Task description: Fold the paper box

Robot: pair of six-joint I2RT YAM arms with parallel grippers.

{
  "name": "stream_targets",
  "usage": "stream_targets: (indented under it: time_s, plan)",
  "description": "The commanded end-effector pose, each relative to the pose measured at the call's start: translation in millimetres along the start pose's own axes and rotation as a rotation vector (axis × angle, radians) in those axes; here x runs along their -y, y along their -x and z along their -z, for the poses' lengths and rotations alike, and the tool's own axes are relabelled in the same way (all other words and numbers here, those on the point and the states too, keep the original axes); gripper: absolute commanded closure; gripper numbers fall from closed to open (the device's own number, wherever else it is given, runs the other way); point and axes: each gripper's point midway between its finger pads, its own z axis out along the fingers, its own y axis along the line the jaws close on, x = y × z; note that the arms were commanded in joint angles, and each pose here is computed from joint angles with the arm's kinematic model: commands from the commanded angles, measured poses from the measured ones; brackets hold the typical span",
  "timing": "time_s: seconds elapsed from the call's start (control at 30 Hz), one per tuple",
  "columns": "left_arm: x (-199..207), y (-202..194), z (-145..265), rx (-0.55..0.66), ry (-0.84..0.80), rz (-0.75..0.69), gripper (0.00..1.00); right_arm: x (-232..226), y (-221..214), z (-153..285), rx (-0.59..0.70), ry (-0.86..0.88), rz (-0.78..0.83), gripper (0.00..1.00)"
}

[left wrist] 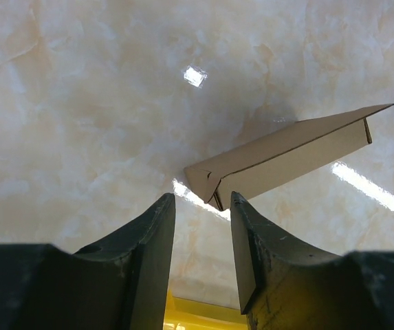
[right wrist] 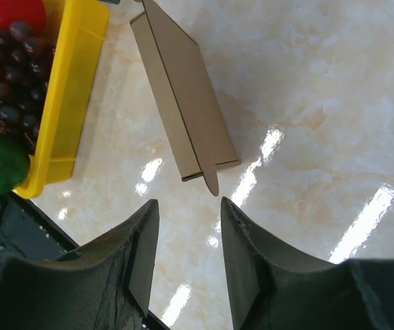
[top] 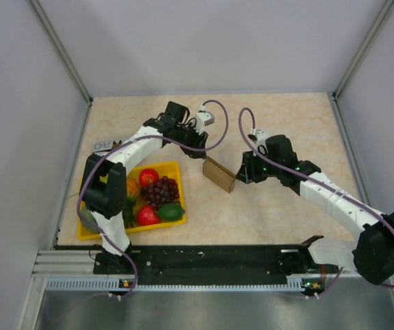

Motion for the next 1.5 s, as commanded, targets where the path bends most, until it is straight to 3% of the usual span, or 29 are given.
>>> stream_targets:
  time_s: [0.0,0.13,1.0,1.07,1.17,1.47]
  plan:
    - [0,17,6,0.03,-0.014,-0.042,0.57,-5,14,-3,0.008,-0.024,0.083,0.6]
    - [-5,12,0,0.001,-0.014,-0.029,0.64,-4,15,-10,-0.008,-0.043,0.113,0.66]
    - [11,10,-6,-0.014,-0.045,-0.003,0.66,-4,5,-27,-0.066,-0.103,0.154,0.86]
    - [12,10,-3,-0.013,-0.038,0.008,0.66,-2,6,-27,-0.062,-0.118,0.155,0.86]
    - [16,14,1,0.003,-0.041,0.003,0.59,-1,6,-24,-0.055,-0.126,0.158,0.78]
    - [28,12,0,-0.004,-0.079,-0.02,0.54,-8,7,-20,-0.048,-0.101,0.152,0.77]
